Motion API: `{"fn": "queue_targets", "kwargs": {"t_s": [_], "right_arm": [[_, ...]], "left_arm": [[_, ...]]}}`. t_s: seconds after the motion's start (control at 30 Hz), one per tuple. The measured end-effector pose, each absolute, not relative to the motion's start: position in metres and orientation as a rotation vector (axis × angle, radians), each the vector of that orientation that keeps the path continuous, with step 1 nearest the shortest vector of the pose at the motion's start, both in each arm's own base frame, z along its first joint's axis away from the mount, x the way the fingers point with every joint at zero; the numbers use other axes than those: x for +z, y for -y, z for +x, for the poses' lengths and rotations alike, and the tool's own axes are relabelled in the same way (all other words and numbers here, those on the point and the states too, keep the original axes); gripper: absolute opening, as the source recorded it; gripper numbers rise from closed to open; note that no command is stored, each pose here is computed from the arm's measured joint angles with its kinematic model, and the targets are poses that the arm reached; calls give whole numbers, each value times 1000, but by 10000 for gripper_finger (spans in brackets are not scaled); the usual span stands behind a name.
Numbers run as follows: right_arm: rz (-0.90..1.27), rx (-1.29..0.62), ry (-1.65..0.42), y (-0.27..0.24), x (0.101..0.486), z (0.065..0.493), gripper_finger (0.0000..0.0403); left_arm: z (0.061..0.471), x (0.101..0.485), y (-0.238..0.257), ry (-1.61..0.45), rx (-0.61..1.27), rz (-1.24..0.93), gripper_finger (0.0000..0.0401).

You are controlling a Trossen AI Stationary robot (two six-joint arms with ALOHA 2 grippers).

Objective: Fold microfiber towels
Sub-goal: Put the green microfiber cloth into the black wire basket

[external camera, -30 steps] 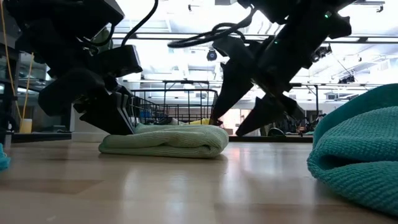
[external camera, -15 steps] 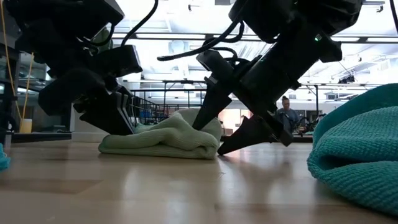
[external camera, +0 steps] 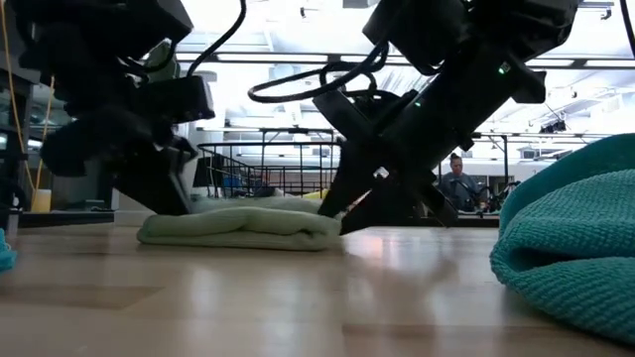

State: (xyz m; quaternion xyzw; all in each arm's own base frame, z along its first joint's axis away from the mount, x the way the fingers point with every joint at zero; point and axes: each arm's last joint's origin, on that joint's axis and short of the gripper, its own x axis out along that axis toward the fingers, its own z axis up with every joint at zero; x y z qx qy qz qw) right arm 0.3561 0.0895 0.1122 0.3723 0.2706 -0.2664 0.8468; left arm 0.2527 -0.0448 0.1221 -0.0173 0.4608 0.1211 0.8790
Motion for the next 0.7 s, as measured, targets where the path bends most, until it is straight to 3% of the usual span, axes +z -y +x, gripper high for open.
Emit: {"fn": "queue_targets", "kwargs": {"t_s": [0.1,0.17,0.3,0.4,0.7], "right_arm": [[724,-541,-585,-89,113,356,35],[681,-527,-598,-89,115,355,12],[678,-532,-580,-88,123,354,21],[674,-528,-579,-88,126,353,5],[663,-570,-689,-87,120,344,2]], "left_arm": [[243,137,44,-993,285,-85,0],[237,151,47,-972,295,-112,0],[226,176,58,-835,314,-87,0],[219,188,66,-759,328,-70,0],[211,194,75,-723,321,-28,0]]}}
